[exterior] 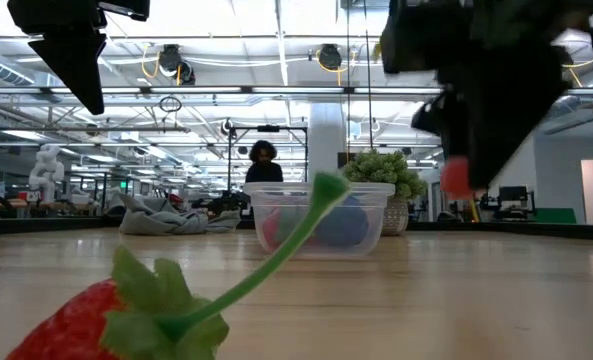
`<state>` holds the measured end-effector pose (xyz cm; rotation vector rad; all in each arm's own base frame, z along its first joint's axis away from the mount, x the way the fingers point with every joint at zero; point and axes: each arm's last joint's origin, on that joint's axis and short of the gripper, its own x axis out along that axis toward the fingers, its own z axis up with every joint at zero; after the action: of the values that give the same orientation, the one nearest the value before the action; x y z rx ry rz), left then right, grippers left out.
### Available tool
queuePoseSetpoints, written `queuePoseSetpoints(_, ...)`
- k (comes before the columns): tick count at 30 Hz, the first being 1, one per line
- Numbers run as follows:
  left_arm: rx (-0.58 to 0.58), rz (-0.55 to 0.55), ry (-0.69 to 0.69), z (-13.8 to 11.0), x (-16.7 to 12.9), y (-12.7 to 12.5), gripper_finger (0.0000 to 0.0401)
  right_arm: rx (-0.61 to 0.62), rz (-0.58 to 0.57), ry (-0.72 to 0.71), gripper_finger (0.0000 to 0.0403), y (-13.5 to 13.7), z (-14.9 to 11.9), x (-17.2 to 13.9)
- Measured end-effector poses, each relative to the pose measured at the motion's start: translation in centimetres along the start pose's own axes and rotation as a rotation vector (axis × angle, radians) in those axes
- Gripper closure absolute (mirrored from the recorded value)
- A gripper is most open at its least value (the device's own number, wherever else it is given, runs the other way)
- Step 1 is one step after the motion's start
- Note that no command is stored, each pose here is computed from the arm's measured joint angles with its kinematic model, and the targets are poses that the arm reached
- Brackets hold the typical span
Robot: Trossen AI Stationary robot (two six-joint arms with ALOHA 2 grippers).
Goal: Pick and placing Produce into tupperware
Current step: Put the apricot into the transparent bin
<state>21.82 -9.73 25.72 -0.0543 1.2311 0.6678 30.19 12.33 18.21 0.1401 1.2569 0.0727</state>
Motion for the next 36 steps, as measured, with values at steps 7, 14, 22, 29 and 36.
queuePoseSetpoints(7,0.0,0.001,-0.001,0.0,0.0,0.0,0.0203,0.01,0.055,-0.144,0.0287,-0.5,0.7,-4.6)
queuePoseSetpoints(14,0.003,0.002,-0.001,0.0,0.0,0.0,0.0203,-0.094,0.066,-0.313,0.0287,-1.2,4.6,-9.0)
queuePoseSetpoints(22,0.012,0.008,-0.001,0.0,0.0,0.1,0.0203,-0.161,0.005,-0.358,0.0287,-3.2,8.6,-9.9)
queuePoseSetpoints(29,0.02,0.01,0.0,0.0,0.0,0.1,0.0203,-0.12,-0.052,-0.208,0.0287,-5.6,9.3,-6.0)
queuePoseSetpoints(36,0.021,0.012,-0.003,0.0,0.0,0.1,0.0203,-0.117,-0.068,-0.109,0.0286,-6.1,9.3,-2.9)
